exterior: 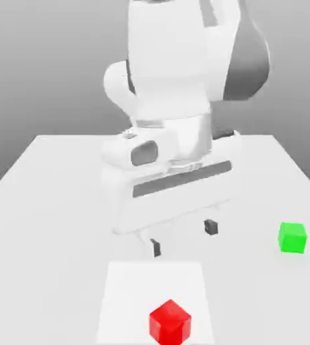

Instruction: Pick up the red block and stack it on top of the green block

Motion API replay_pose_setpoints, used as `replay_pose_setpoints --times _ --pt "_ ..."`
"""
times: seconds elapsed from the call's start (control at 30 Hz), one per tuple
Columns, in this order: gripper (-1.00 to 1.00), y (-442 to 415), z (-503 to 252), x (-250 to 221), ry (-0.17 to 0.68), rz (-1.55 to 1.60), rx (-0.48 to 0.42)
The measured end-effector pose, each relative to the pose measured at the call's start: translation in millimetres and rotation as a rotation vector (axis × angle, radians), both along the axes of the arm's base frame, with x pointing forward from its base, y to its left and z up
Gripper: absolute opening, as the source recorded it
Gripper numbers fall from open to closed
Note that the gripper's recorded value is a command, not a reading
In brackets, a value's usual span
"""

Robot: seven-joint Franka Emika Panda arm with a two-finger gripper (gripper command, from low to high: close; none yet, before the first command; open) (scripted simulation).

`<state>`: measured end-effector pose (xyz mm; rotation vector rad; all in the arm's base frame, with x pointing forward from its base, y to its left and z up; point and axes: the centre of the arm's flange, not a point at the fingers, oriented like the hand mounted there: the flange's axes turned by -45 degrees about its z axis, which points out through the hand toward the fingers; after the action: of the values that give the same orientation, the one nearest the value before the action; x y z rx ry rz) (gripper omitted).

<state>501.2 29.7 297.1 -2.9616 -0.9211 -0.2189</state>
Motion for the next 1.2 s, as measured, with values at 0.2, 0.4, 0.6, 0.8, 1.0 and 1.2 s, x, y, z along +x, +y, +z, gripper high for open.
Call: replay_pose_setpoints --times 0.2,0.4,0.6,0.8,1.0,1.2 --pt "0.0 -3.8 -97.8 -14.1 0.113 0.117 -0.077" --pt "-1.0 -4.3 -147.8 -15.9 0.12 0.123 -0.081" --pt "-1.0 -4.1 -139.0 -15.5 0.121 0.124 -0.081" --pt "-1.0 56.8 -84.7 -36.9 0.122 0.28 -0.073" --pt "-1.0 230.6 -64.6 -156.1 0.105 0.827 -0.09" --pt "-1.0 295.8 -66.9 -269.2 0.068 1.211 -0.138"
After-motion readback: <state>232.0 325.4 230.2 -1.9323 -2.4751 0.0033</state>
